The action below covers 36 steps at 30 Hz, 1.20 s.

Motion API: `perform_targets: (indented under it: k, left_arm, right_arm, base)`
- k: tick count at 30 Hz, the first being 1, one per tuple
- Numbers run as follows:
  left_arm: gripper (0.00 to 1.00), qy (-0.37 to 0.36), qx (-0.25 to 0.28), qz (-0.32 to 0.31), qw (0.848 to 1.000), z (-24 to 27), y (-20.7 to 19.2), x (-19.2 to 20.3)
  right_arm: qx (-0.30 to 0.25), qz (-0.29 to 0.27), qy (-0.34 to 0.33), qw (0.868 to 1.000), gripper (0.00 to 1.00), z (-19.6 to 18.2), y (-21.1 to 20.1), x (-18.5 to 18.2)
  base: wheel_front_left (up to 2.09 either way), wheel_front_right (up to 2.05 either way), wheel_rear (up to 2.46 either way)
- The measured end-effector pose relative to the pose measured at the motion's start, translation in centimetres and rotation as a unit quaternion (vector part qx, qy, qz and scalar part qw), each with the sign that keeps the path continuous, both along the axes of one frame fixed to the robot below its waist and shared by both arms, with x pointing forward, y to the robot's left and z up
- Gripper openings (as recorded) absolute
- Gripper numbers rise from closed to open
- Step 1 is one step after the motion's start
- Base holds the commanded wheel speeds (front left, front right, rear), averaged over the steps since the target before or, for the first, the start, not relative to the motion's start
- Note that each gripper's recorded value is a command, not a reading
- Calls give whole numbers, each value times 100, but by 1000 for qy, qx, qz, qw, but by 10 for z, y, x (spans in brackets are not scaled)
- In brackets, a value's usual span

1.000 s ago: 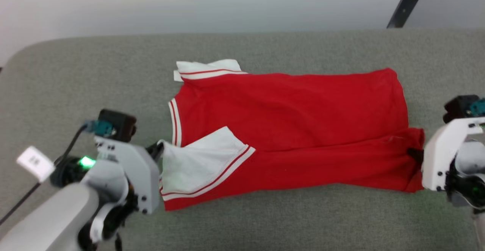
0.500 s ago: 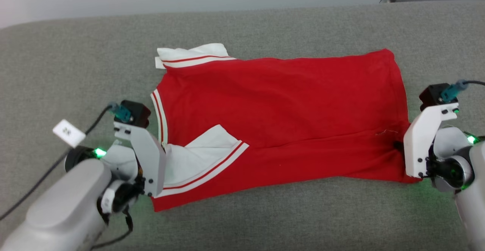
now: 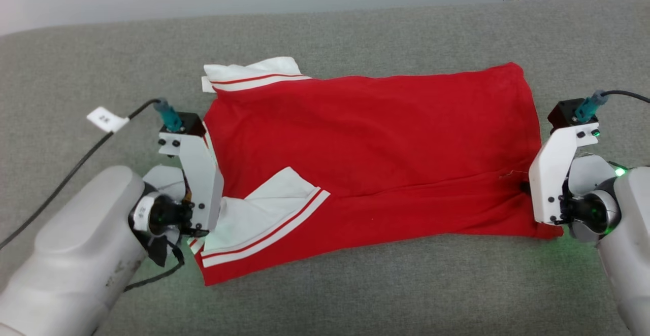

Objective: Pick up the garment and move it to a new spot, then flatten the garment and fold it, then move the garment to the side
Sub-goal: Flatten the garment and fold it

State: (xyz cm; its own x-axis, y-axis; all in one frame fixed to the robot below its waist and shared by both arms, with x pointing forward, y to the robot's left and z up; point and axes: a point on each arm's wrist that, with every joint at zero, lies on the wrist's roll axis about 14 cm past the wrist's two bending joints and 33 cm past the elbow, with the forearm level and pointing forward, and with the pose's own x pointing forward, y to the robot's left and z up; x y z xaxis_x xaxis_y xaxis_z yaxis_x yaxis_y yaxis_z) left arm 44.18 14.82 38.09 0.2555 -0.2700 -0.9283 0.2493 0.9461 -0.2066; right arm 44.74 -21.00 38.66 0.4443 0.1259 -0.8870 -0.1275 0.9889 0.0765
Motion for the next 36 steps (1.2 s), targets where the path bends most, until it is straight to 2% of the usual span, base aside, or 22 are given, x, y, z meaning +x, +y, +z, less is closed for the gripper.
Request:
perform_targets:
  k: [1,10,15,16,17,18,25,32,36]
  left_arm:
    - [100,3,7,-3,1000,1,1,0]
    - [100,-30,42,29,998,21,22,11]
    - [100,-89,54,56,993,53,42,26]
    - [100,-105,60,58,991,59,45,29]
    - [100,-117,61,62,989,65,48,31]
    - [100,-125,60,63,988,70,49,31]
    - [100,-178,39,61,981,91,43,15]
    - [100,-252,-2,70,965,113,29,-8]
    - [100,-291,-19,69,954,123,23,-26]
  right_arm:
    - [0,0,-3,1000,0,1,1,1]
    - [-2,-1,-17,1000,0,2,4,1]
    - [-8,-2,-14,1000,0,3,4,-2]
    - [-12,0,-13,1000,27,3,4,-2]
    - [-16,1,-13,1000,73,4,4,-2]
    - [-19,-1,-16,1000,100,4,2,-2]
    - [-22,-3,-30,999,100,20,4,-3]
    - [-5,-1,-118,993,100,62,8,4]
    - [14,11,-205,979,100,91,16,3]
  base:
    - [0,0,0]
    - [0,0,0]
    - [0,0,0]
    - [0,0,0]
    - [0,0,0]
    - [0,0,0]
    - [0,0,0]
    - [0,0,0]
    - [0,0,0]
